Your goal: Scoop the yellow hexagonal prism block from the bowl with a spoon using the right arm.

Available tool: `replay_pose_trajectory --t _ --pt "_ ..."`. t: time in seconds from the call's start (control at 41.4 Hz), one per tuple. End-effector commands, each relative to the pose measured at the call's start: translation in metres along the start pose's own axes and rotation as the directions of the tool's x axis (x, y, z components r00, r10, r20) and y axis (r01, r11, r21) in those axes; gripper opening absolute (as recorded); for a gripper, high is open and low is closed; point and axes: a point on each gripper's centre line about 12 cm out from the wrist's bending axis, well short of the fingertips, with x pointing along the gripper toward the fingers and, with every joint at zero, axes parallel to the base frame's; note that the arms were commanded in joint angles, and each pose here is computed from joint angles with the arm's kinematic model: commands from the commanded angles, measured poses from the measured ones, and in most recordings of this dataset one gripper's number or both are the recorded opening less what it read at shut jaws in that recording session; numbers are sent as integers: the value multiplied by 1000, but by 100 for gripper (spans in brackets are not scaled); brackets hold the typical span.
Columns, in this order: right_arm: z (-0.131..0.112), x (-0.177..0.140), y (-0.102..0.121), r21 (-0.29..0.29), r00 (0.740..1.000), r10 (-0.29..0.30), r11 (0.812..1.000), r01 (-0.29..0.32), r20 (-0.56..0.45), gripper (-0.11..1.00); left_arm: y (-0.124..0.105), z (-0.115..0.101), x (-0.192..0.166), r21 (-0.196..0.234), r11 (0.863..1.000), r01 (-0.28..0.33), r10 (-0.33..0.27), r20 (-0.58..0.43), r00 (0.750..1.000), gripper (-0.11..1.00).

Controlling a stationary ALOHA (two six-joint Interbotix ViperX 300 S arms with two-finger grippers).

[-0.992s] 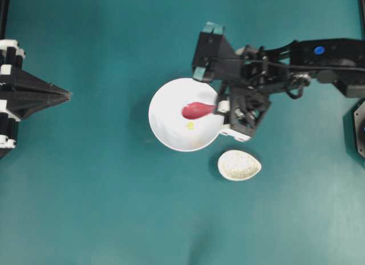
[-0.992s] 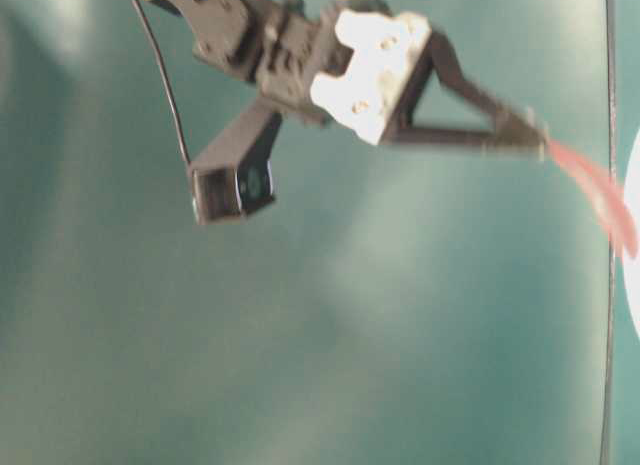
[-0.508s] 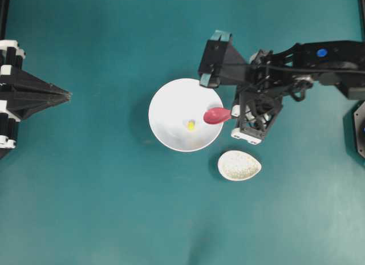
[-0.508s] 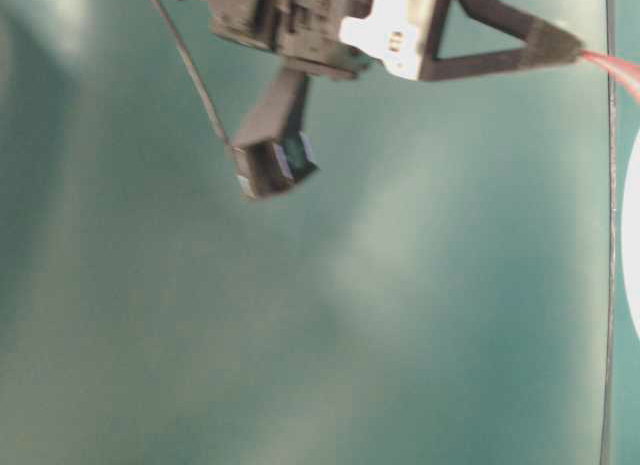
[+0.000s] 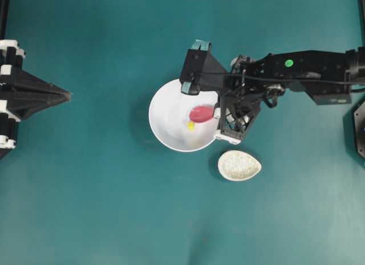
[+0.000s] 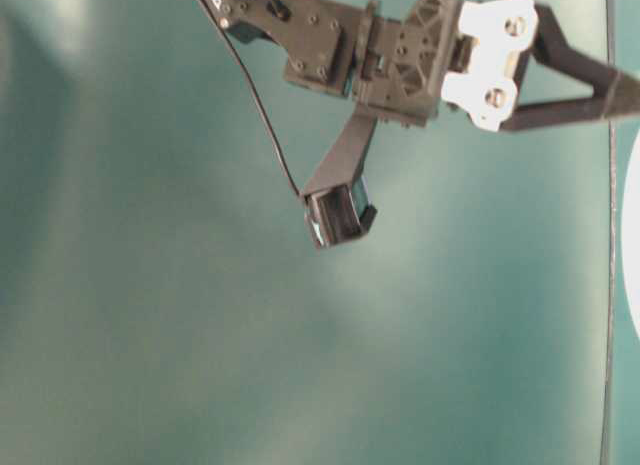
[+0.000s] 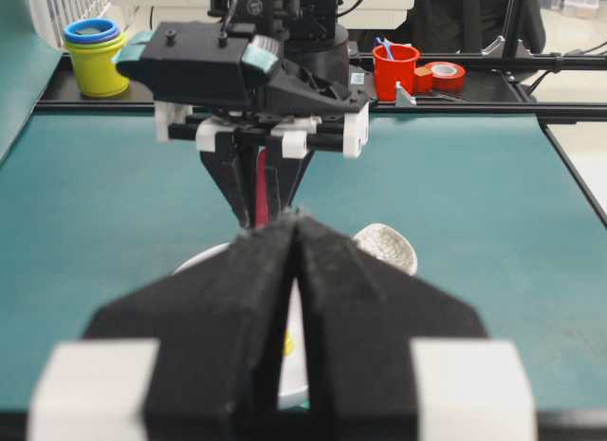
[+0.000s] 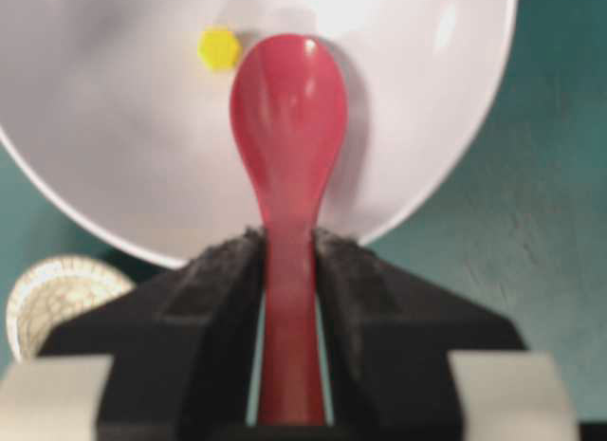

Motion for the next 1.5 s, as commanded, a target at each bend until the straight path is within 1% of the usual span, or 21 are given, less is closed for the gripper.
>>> replay_pose_trajectory --t 0.0,0.266,0.435,0.629,0.75,0.943,1.088,1.209,1.306,1.354,1.427,1.475 --pt "10 -8 2 -7 999 6 1000 -6 47 24 0 10 2 3 1000 -1 1 25 1000 -1" --pt "14 5 2 -9 998 7 1000 -6 64 24 0 10 2 5 1000 -1 1 25 1000 -1" --pt "23 7 3 -19 993 9 1000 -7 121 24 0 10 2 3 1000 -2 2 25 1000 -1" --pt "34 5 3 -47 977 6 999 4 211 24 0 10 2 6 1000 -1 1 25 1000 -1" --pt "38 2 3 -59 972 3 998 11 234 24 0 10 2 5 1000 -2 2 25 1000 -1" --pt "40 -11 3 -57 966 6 998 9 258 24 0 9 2 6 1000 -1 1 23 1000 -1" --pt "38 -34 3 -48 963 7 999 6 269 24 0 9 2 5 1000 0 0 23 1000 -1" --pt "32 -57 3 -33 966 6 999 3 258 24 0 10 2 5 1000 -2 2 25 1000 -1" --pt "24 -71 3 -6 974 4 1000 -3 227 24 0 10 2 5 1000 -2 2 25 1000 0" --pt "20 -75 3 17 980 0 1000 -4 198 24 0 10 2 5 1000 -2 2 25 1000 -1" --pt "13 -76 1 63 991 -12 998 4 130 24 0 10 2 6 1000 -1 1 25 1000 -1" --pt "10 -76 0 83 996 -20 996 13 89 24 0 10 2 5 1000 -2 2 25 1000 -1"
